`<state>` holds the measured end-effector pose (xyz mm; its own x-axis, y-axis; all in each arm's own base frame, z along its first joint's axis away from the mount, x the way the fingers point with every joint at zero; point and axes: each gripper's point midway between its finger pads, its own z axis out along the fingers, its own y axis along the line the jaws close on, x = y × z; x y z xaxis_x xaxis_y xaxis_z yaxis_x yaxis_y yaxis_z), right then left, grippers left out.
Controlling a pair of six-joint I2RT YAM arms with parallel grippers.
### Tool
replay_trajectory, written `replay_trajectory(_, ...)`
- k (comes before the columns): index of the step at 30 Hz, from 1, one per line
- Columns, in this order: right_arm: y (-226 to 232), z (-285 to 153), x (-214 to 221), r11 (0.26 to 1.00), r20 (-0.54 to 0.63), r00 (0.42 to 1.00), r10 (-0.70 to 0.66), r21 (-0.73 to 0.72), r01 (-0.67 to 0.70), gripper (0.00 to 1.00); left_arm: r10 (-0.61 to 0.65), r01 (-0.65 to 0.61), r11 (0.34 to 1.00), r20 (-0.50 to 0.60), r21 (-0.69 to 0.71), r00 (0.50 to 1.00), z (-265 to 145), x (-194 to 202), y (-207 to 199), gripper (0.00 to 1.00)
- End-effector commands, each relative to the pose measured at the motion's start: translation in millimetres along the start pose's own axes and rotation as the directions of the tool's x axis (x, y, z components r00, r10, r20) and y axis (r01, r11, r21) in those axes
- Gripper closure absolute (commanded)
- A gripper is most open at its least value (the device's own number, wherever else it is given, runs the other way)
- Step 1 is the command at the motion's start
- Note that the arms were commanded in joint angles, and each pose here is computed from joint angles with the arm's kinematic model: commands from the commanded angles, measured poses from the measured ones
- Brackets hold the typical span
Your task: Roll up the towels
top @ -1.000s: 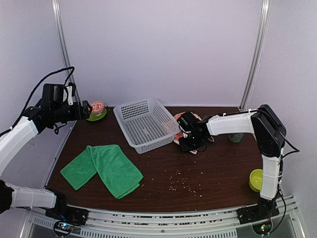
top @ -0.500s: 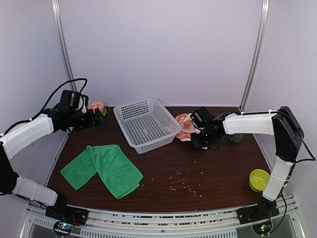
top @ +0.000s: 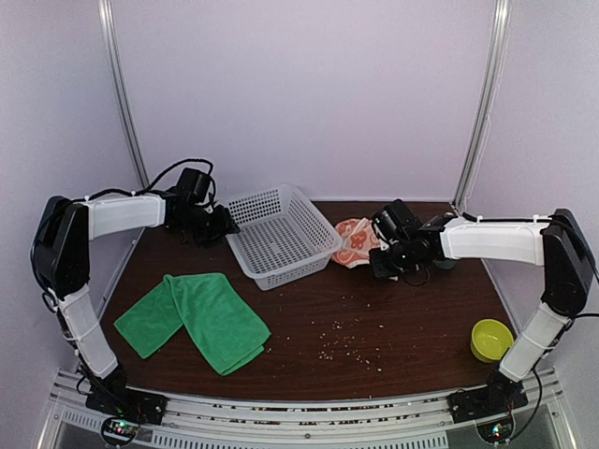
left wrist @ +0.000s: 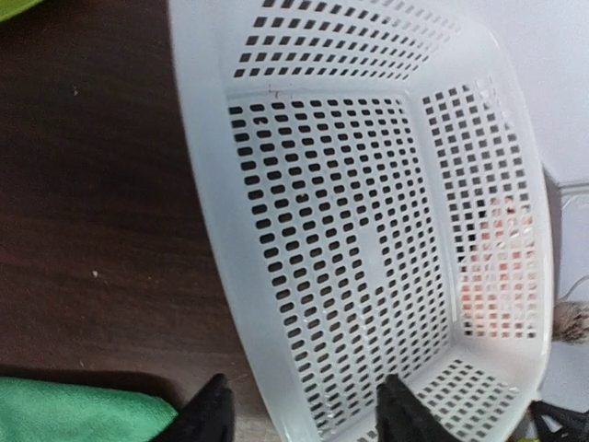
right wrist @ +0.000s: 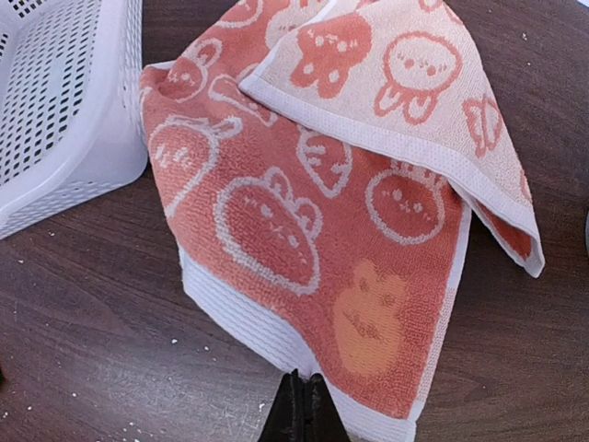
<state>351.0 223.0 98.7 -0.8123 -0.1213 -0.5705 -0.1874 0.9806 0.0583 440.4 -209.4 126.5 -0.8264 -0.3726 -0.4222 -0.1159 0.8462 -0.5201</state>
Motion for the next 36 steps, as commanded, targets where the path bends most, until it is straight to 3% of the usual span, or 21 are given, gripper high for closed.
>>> replay_trajectory(1,5,-16,-11,0.998,0.054,0.998,0.031,-0.048,-0.028,1.00,-0.052,0.052,0.998,0.002,0.018,0.999,21,-5,-10,0.60)
replay_trajectory(3,4,-22,-14,0.998,0.065,0.998,0.027,-0.052,-0.024,1.00,-0.070,0.070,0.997,0.007,0.011,0.998,28,-7,-11,0.73)
replay_trajectory(9,2,-47,-30,0.999,0.114,0.993,0.018,-0.051,-0.012,1.00,-0.127,0.127,0.992,0.022,-0.003,0.992,40,-10,-13,1.00)
replay_trajectory(13,0,-64,-40,0.997,0.155,0.987,0.045,-0.064,-0.036,1.00,-0.203,0.202,0.979,0.100,0.024,0.974,30,-23,-16,1.00)
replay_trajectory(17,-5,-87,-52,0.994,0.220,0.971,0.096,-0.074,-0.082,1.00,-0.327,0.321,0.945,0.194,0.063,0.925,14,-41,-23,1.00)
replay_trajectory(21,-13,-114,-65,0.987,0.291,0.944,0.155,-0.086,-0.136,1.00,-0.492,0.480,0.869,0.308,0.119,0.814,0,-57,-30,1.00)
replay_trajectory(27,-20,-135,-64,0.975,0.331,0.919,0.216,-0.117,-0.187,1.00,-0.673,0.633,0.729,0.441,0.260,0.593,-3,-77,-50,1.00)
replay_trajectory(33,-27,-136,-50,0.974,0.320,0.921,0.223,-0.112,-0.197,1.00,-0.771,0.701,0.615,0.460,0.360,0.440,28,-82,-78,1.00)
replay_trajectory(36,-30,-135,-42,0.976,0.304,0.929,0.213,-0.103,-0.190,1.00,-0.790,0.710,0.595,0.439,0.377,0.429,52,-82,-90,1.00)
